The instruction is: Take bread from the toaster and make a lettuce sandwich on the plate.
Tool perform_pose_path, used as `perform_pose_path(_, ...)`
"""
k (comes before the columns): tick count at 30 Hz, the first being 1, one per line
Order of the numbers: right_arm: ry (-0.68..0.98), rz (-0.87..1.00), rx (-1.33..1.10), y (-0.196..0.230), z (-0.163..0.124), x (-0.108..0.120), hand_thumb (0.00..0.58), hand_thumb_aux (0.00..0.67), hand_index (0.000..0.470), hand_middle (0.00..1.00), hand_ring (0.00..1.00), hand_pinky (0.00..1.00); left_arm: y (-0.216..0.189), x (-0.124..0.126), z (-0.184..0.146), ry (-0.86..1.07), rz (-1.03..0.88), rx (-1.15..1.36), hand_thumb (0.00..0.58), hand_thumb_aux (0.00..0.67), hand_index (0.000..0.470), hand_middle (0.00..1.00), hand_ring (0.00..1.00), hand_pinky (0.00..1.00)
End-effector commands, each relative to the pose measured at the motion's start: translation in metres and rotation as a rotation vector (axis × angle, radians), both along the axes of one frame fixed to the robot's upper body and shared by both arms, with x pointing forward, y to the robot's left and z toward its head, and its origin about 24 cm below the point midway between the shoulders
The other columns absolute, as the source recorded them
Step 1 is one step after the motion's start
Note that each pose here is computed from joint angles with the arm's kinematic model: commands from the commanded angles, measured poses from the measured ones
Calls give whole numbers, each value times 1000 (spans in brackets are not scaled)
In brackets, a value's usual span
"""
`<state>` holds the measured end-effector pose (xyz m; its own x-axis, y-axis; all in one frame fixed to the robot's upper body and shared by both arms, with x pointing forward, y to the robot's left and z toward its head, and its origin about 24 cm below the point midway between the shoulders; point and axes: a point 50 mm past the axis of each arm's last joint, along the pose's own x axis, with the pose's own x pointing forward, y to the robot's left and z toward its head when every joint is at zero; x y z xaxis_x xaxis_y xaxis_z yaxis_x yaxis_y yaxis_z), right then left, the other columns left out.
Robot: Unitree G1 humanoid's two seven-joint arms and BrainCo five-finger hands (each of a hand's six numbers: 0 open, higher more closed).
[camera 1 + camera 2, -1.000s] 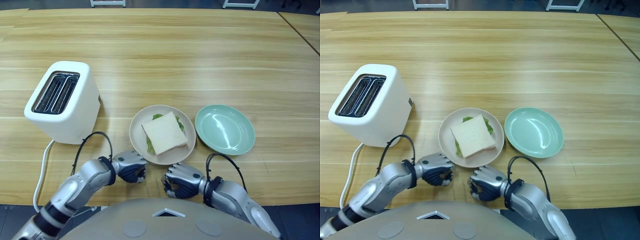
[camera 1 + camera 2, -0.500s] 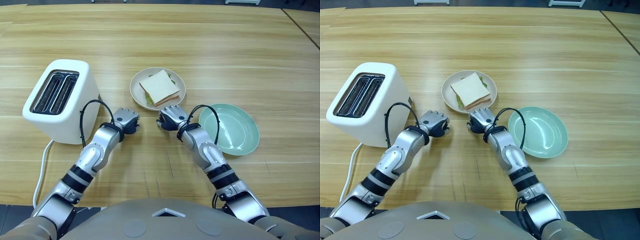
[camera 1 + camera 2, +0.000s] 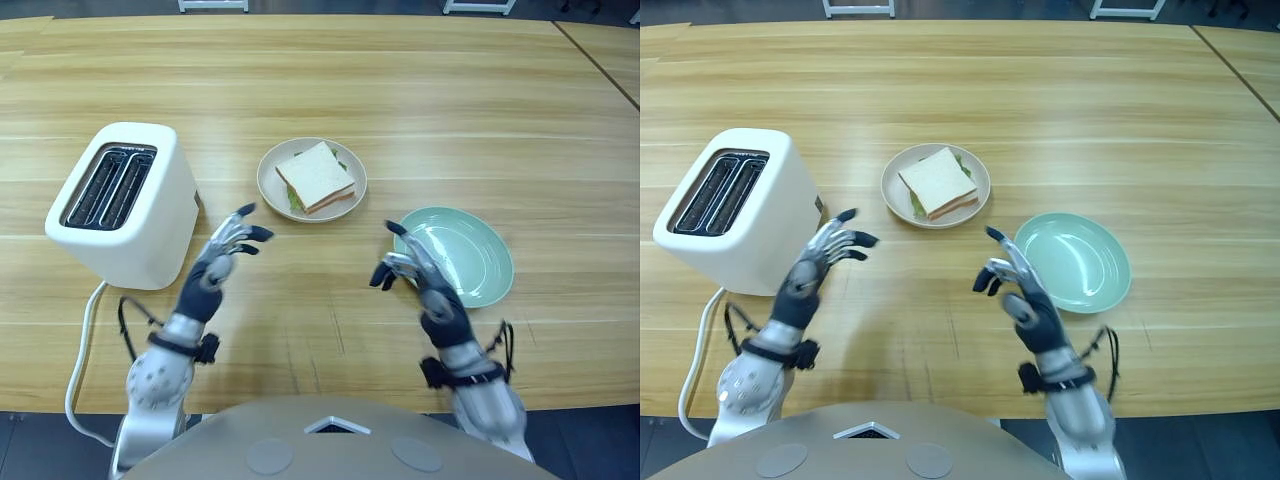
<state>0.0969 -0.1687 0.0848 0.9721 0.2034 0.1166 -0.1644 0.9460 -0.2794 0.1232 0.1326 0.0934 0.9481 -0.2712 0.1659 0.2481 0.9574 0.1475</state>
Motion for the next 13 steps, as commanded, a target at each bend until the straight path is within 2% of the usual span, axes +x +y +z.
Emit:
perform_pose_path(1,16,-23,33,-5,-11,-23,0,0,0,0,0,0,9,-26,-10,22,3,-39,0,0,0,0,0,0)
perform_pose_path(6,-21,-5,31,-6,-11,-32,0,0,0,0,0,0,15,-45,-15,22,14,-49,0,0,0,0,0,0)
perform_pose_path(13,-39,-3,27,-4,-11,-32,0,0,0,0,0,0,21,-47,-15,-2,20,-23,0,0,0,0,0,0)
